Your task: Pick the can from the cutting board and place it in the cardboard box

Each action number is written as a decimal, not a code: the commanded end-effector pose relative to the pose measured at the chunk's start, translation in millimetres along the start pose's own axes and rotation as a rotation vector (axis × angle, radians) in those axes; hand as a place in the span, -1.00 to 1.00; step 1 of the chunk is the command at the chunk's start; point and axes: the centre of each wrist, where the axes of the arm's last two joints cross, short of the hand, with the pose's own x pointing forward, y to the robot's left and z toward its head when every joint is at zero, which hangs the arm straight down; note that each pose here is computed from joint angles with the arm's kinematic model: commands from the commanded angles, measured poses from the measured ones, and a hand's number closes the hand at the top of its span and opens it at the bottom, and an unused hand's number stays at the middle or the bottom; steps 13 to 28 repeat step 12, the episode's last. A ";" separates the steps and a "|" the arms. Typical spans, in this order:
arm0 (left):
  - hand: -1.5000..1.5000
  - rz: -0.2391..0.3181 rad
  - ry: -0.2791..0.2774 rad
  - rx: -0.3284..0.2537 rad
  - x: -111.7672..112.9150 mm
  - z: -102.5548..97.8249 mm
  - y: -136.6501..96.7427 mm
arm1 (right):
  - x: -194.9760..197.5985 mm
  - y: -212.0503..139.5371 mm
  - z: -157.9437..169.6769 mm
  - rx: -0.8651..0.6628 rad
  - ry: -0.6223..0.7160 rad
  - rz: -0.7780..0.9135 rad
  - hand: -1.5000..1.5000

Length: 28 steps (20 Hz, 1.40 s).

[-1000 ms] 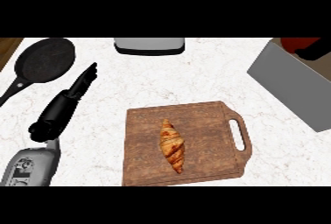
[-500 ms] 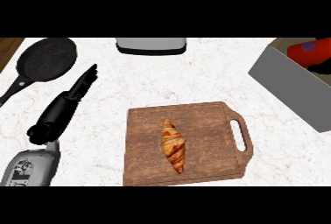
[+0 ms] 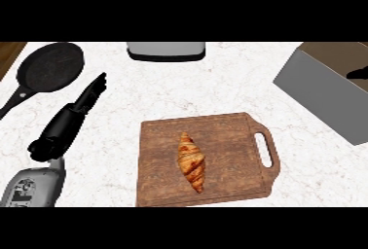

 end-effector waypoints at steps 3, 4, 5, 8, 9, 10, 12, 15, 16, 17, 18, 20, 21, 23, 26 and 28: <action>0.00 -0.009 0.011 0.001 -2.0 0.8 -2.2 | -11.5 1.0 -1.8 -0.258 -0.088 -0.606 -1.00; 0.00 -0.003 0.006 0.017 0.3 3.0 6.1 | -12.0 -14.0 1.5 -0.271 -0.086 -0.667 -1.00; 0.00 -0.002 0.002 0.010 0.0 4.4 9.4 | -17.1 -15.9 4.0 -0.326 -0.062 -0.718 -1.00; 0.00 -0.002 -0.017 0.007 -3.6 -0.4 0.2 | -36.9 -35.5 19.1 -0.381 -0.005 -0.778 -1.00; 0.00 -0.014 -0.014 0.001 9.9 -2.0 -0.2 | -54.7 -25.1 24.5 -0.424 0.003 -0.785 -1.00; 0.00 -0.013 -0.024 -0.025 13.5 0.4 -5.8 | -54.9 -35.6 27.6 -0.425 0.016 -0.820 -1.00; 0.00 -0.004 -0.016 -0.013 15.5 -4.1 -3.0 | -72.2 -36.5 39.1 -0.483 -0.010 -0.796 -1.00; 0.00 -0.004 -0.016 -0.013 15.5 -4.1 -3.0 | -72.2 -36.5 39.1 -0.483 -0.010 -0.796 -1.00; 0.00 -0.004 -0.016 -0.013 15.5 -4.1 -3.0 | -72.2 -36.5 39.1 -0.483 -0.010 -0.796 -1.00; 0.00 -0.004 -0.016 -0.013 15.5 -4.1 -3.0 | -72.2 -36.5 39.1 -0.483 -0.010 -0.796 -1.00; 0.00 -0.004 -0.016 -0.013 15.5 -4.1 -3.0 | -72.2 -36.5 39.1 -0.483 -0.010 -0.796 -1.00; 0.00 -0.004 -0.016 -0.013 15.5 -4.1 -3.0 | -72.2 -36.5 39.1 -0.483 -0.010 -0.796 -1.00; 0.00 -0.004 -0.016 -0.013 15.5 -4.1 -3.0 | -72.2 -36.5 39.1 -0.483 -0.010 -0.796 -1.00; 0.00 -0.004 -0.016 -0.013 15.5 -4.1 -3.0 | -72.2 -36.5 39.1 -0.483 -0.010 -0.796 -1.00; 0.00 -0.004 -0.016 -0.013 15.5 -4.1 -3.0 | -72.2 -36.5 39.1 -0.483 -0.010 -0.796 -1.00; 0.00 -0.004 -0.016 -0.013 15.5 -4.1 -3.0 | -72.2 -36.5 39.1 -0.483 -0.010 -0.796 -1.00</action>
